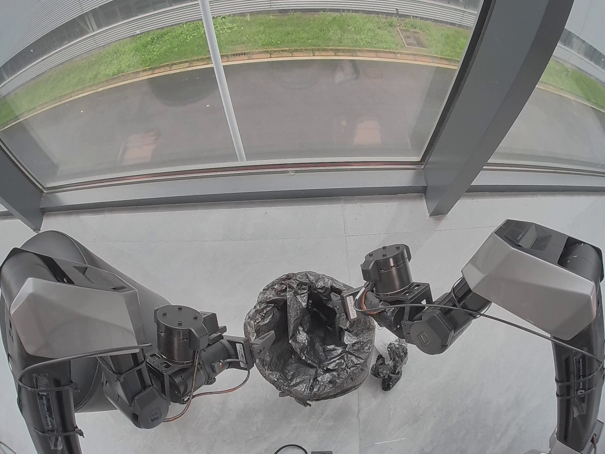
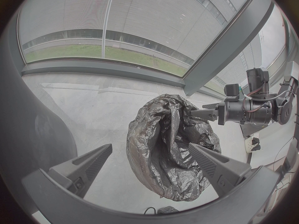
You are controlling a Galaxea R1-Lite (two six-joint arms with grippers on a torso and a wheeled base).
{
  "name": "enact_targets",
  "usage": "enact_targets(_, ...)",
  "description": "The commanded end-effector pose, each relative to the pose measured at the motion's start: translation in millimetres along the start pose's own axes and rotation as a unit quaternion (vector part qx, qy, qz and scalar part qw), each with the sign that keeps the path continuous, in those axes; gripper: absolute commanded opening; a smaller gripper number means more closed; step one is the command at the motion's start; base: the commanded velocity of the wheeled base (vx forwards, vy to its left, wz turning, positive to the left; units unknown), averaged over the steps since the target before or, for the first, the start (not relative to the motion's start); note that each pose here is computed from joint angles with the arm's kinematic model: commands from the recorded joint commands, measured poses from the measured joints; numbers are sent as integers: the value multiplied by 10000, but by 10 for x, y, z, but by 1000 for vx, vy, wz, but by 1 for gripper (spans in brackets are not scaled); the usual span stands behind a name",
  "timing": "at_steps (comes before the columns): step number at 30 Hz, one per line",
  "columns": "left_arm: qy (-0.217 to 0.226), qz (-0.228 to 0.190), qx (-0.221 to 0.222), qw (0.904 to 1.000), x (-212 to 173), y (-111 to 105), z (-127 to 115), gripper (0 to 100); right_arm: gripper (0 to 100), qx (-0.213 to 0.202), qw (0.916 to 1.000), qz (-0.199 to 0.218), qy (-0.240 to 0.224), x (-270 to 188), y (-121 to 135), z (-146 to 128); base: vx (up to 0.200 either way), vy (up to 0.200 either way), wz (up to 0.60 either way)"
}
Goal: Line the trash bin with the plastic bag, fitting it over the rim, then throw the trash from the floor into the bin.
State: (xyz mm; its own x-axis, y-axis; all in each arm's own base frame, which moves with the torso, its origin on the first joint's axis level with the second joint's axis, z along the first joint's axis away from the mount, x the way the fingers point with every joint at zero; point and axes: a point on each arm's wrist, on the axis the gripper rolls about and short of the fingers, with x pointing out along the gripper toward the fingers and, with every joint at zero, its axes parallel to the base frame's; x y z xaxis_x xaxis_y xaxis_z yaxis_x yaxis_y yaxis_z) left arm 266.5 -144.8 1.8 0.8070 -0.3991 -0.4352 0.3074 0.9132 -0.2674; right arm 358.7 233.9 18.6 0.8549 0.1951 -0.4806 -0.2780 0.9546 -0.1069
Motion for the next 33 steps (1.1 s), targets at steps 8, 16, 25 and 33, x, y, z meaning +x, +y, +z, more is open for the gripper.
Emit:
enact_targets(8,-171,-13,-78,9998,-75,1,99,100,100,-281,9985,320,-338,-236,275,261,0,0,0)
enact_targets(16,-165,69,-151,9997,-63,55,96,100,100,-437,9977,403,-333,-67,443,217,0,0,0)
enact_targets(25,-113,108,-162,9997,-30,83,66,100,100,-684,9961,433,-345,47,554,159,0,0,0)
enact_targets(33,-75,113,-158,9998,-2,87,37,100,100,-780,9949,497,-398,-2,627,176,0,0,0)
